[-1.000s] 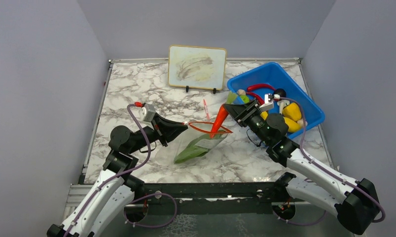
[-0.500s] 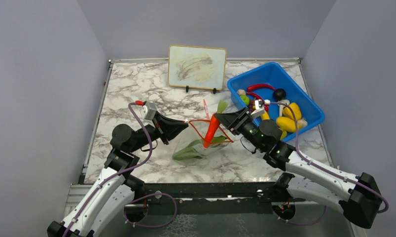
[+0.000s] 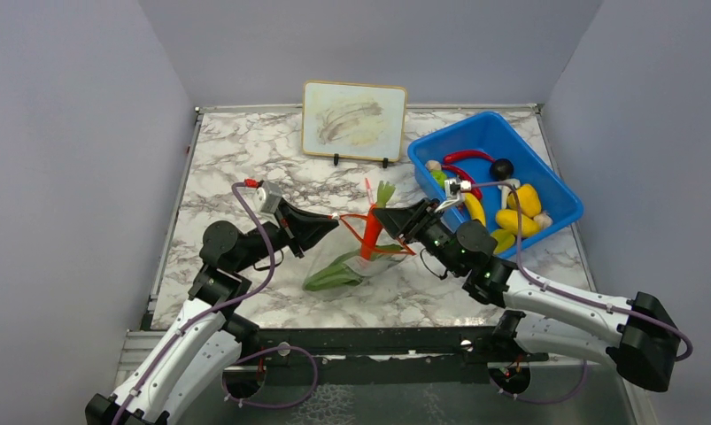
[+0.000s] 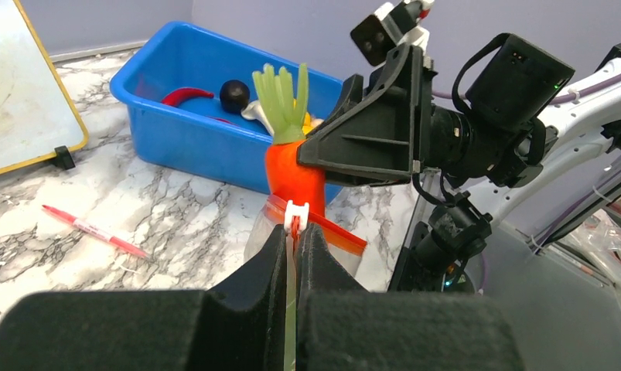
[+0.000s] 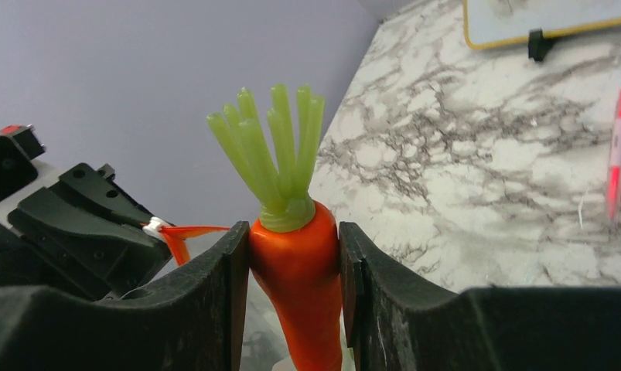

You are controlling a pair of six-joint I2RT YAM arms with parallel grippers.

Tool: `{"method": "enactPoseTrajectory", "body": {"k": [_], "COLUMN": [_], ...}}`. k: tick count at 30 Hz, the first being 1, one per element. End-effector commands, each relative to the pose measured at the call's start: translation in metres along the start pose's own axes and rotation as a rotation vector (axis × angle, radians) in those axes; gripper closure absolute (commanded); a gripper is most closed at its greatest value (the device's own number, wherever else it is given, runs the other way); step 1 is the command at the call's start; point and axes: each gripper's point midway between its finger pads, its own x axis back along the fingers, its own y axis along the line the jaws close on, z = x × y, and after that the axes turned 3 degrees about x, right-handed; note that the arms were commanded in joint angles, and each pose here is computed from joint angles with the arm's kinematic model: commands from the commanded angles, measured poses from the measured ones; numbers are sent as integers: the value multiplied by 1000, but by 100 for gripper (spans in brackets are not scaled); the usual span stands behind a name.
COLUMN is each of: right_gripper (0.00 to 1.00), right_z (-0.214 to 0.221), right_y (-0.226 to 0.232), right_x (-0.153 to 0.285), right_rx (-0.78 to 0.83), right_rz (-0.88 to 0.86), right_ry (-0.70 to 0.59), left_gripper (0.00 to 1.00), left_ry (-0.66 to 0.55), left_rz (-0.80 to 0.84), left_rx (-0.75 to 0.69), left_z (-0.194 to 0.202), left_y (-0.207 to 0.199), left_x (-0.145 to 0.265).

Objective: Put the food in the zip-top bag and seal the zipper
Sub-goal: Place the fake vegetable in the zipper food storage bag.

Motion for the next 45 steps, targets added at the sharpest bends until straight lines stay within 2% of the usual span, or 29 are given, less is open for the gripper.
{"method": "enactPoseTrajectory", "body": {"k": [1, 11, 16, 18, 22, 26, 31, 38, 41, 45], "right_gripper": [68, 45, 40, 41, 53, 55, 54, 43, 40, 37], "right_z": [-21, 17, 20, 19, 15, 12, -8, -35, -38, -35], "right_y": [48, 48, 48, 47, 43, 39, 22, -13, -18, -29], "right_x": [7, 23, 29, 31, 30, 27, 25, 45, 47, 47], "right_rx": [217, 294, 355, 378, 409, 432, 450, 595, 612, 557], "right_rz": [-258, -338, -330, -319, -263, -220, -32, 278, 329, 376], "right_ry": [-93, 97, 153, 167, 196, 207, 213, 320, 354, 393], "left_gripper": [100, 100, 100, 100, 100, 100, 100, 100, 100, 100], "left_ry": [-63, -78, -81, -82, -81, -76, -74, -61, -60, -58], "left_rz": [20, 51, 61, 65, 77, 95, 102, 134, 137, 135], "left_rx": [-21, -28, -31, -32, -36, -46, -52, -92, -96, -97], "left_z": [-17, -23, -24, -25, -25, -25, -25, -23, -23, -22], "left_y": [-8, -18, -21, -22, -25, -29, -31, -36, -36, -35], "left_x": [-1, 2, 3, 3, 5, 5, 6, 7, 8, 7]}}
